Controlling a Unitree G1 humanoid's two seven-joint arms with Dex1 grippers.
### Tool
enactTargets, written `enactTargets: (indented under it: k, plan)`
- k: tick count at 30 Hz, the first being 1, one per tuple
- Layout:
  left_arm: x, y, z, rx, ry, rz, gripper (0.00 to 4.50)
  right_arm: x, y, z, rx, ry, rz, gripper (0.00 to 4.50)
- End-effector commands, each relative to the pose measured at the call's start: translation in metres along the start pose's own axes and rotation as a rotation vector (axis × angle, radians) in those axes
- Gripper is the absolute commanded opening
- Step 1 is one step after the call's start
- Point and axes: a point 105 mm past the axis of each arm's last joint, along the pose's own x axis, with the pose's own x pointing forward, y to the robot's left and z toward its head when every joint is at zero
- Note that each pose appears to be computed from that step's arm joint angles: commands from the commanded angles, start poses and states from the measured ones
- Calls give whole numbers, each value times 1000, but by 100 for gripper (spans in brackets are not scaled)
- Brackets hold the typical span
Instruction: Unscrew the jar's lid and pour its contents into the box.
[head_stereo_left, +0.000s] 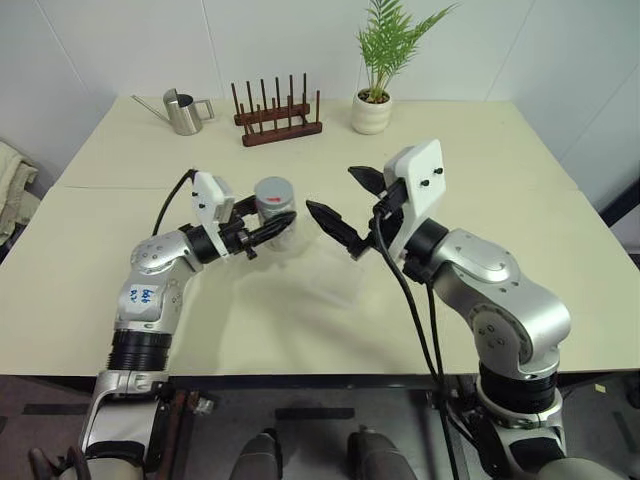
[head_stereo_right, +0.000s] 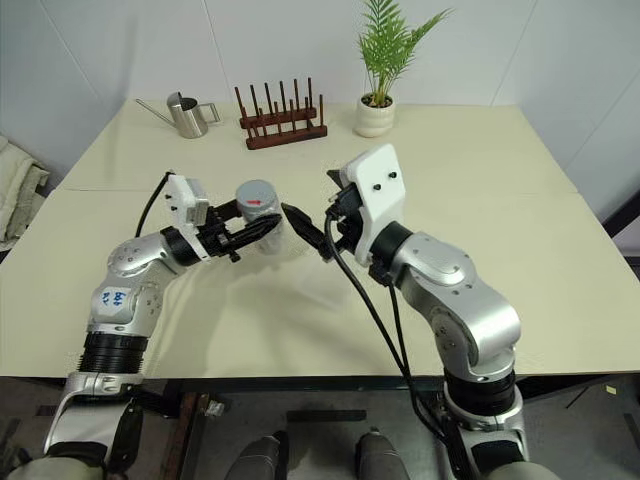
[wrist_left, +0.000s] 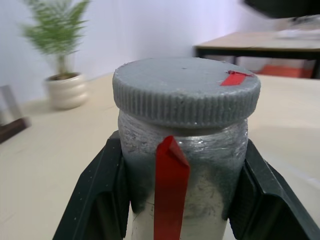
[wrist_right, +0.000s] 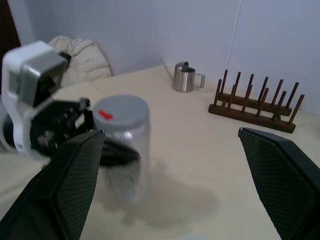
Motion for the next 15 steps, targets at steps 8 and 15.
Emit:
enactTargets:
  k: [8,15]
  plan:
    - [13,-26,21,-16,-16,-229,200,16,20,6,-11,-35,-23,450]
    - [13,-29,20,4,5,-258,200,18,29,0,3,-11,19,450]
